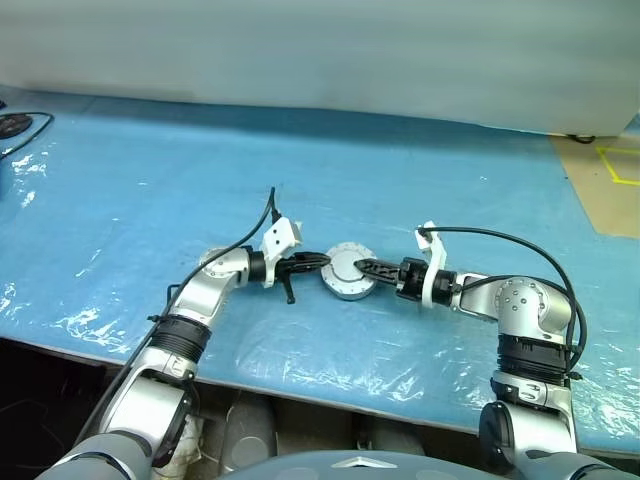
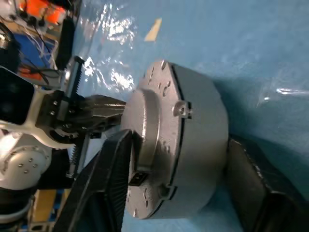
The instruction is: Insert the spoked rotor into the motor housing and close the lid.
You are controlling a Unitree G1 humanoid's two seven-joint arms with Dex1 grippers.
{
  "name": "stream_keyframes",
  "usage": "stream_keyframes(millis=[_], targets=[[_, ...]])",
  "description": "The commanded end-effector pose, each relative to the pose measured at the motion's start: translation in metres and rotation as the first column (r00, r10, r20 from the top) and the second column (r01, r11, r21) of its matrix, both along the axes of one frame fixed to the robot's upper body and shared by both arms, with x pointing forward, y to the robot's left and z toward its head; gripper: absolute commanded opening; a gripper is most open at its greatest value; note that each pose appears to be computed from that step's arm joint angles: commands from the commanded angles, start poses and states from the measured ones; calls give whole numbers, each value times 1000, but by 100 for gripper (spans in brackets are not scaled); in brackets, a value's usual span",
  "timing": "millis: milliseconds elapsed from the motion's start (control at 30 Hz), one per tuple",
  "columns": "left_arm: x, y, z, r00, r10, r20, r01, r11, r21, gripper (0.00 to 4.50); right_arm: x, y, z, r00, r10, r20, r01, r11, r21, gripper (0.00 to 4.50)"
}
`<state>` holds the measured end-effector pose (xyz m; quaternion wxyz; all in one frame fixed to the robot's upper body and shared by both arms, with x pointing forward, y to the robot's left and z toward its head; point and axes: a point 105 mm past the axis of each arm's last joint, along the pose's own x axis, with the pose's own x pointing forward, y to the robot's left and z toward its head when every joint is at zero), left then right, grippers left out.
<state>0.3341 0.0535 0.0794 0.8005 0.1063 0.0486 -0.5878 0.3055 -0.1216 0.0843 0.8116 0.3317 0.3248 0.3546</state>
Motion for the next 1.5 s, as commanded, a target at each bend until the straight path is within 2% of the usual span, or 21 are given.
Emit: stream_keyframes(millis=[33, 167, 233, 300, 433, 567, 700, 800, 867, 967, 1067, 1167, 1300, 1400, 1500], targets=[[-6, -11, -7, 999, -35, -13, 35, 999, 10, 0, -12, 29, 10, 993, 114, -2, -113, 989, 99, 190], [-5, -12, -7, 999, -31, -9, 31, 999, 9, 0, -20, 36, 12, 989, 148, -20, -144, 979, 142, 121], [-4, -12, -7, 1000, -27, -3, 27, 1000, 9, 0, -26, 40, 14, 983, 182, -24, -175, 970, 170, 120], [-3, -11, -6, 1000, -20, 5, 20, 1000, 8, 0, -30, 41, 12, 979, 203, -22, -198, 970, 145, 120], [4, -9, -1, 999, 18, 30, -17, 1000, -12, 0, -29, 41, 11, 981, 192, -22, -187, 972, 144, 120], [26, -2, 23, 984, 172, 47, -163, 974, -157, 0, -28, 41, 15, 983, 186, -7, -182, 968, 171, 120], [40, 5, 40, 965, 263, 4, -252, 931, -263, 0, -16, 38, 17, 992, 123, -4, -119, 973, 197, 120], [42, 9, 48, 959, 277, -64, -282, 897, -341, 0, 3, 29, 41, 999, 27, 34, -38, 935, 354, 120], [43, 13, 52, 952, 289, -97, -304, 872, -385, 0, 11, 24, 48, 999, -22, 39, 5, 917, 398, 120], [49, 29, 66, 921, 333, -202, -389, 764, -515, 0, 24, 11, 55, 993, -117, 28, 92, 889, 449, 120], [50, 46, 72, 896, 346, -277, -443, 682, -582, 0, 29, 5, 54, 988, -155, 16, 132, 885, 446, 120], [45, 56, 72, 884, 324, -337, -467, 635, -615, 55, 36, 1, 58, 981, -196, 10, 167, 862, 478, 120], [37, 60, 67, 860, 271, -433, -505, 579, -640, 189, 54, -10, 67, 957, -291, 4, 246, 818, 520, 120], [29, 57, 64, 850, 223, -477, -512, 563, -649, 301, 62, -13, 76, 949, -313, 13, 254, 793, 554, 120], [25, 51, 66, 837, 188, -514, -528, 523, -669, 393, 66, -14, 83, 946, -323, 19, 252, 773, 582, 120]])
